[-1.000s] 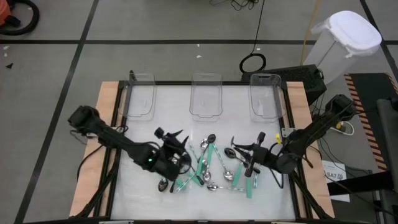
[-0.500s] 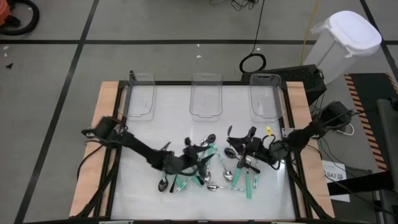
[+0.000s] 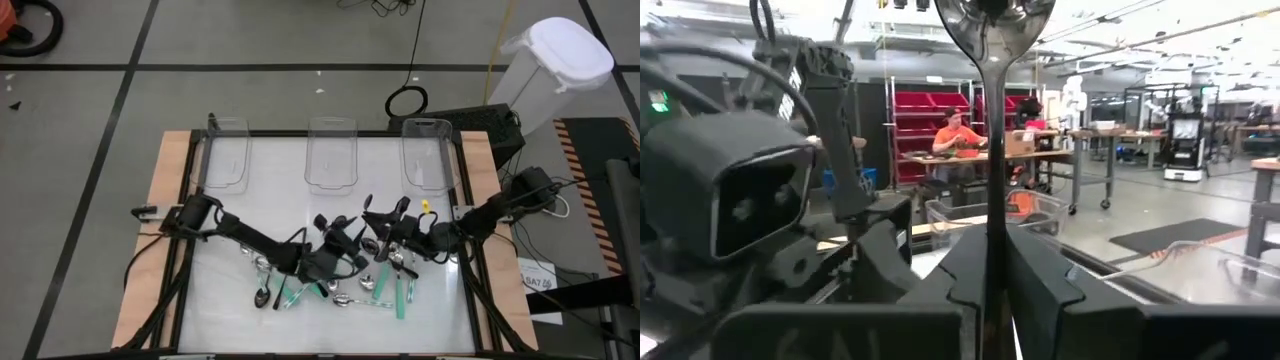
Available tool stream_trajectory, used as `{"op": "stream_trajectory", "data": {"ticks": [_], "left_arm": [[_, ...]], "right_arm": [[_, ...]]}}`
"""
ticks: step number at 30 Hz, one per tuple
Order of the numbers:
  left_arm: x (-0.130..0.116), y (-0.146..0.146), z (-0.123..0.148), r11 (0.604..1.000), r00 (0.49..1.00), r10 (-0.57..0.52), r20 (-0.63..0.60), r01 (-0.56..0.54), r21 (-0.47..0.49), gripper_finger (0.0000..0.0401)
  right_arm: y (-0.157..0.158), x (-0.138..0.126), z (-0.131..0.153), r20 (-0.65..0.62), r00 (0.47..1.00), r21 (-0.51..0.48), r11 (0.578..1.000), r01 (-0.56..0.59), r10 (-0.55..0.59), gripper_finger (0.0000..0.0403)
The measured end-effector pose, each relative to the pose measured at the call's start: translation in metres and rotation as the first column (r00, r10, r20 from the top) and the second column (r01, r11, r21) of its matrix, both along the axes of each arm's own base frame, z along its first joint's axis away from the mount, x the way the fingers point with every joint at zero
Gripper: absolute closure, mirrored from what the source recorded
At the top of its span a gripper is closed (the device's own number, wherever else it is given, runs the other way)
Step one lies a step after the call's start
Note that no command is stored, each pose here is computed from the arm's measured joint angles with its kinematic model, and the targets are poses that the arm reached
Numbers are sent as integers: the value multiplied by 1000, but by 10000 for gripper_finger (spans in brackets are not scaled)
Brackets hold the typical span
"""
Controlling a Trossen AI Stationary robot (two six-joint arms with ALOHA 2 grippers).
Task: Sort silverware by color (type)
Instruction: Put the black spoon into the right transparent bin
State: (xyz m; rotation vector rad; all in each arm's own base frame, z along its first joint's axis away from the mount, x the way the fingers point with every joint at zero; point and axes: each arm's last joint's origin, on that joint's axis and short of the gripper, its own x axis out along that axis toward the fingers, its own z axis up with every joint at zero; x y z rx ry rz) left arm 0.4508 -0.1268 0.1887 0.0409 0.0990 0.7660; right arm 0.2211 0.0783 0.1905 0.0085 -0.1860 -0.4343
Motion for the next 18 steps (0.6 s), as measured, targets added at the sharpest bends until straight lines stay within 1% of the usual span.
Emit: {"op": "stream_trajectory", "data": {"ticks": [3, 6, 18], "left_arm": [[4, 8, 0, 1000, 1000, 11, -20, -11, -9, 235], [5, 14, -3, 1000, 999, 18, -31, -19, -24, 235], [5, 14, -2, 1000, 999, 17, -40, -17, -5, 235]], "right_arm": [[-2, 1, 2, 19, 999, -16, 999, -42, 42, 379], [-4, 3, 2, 31, 997, -11, 998, -68, 68, 379], [-5, 3, 1, 14, 999, -13, 999, -52, 53, 379]]}}
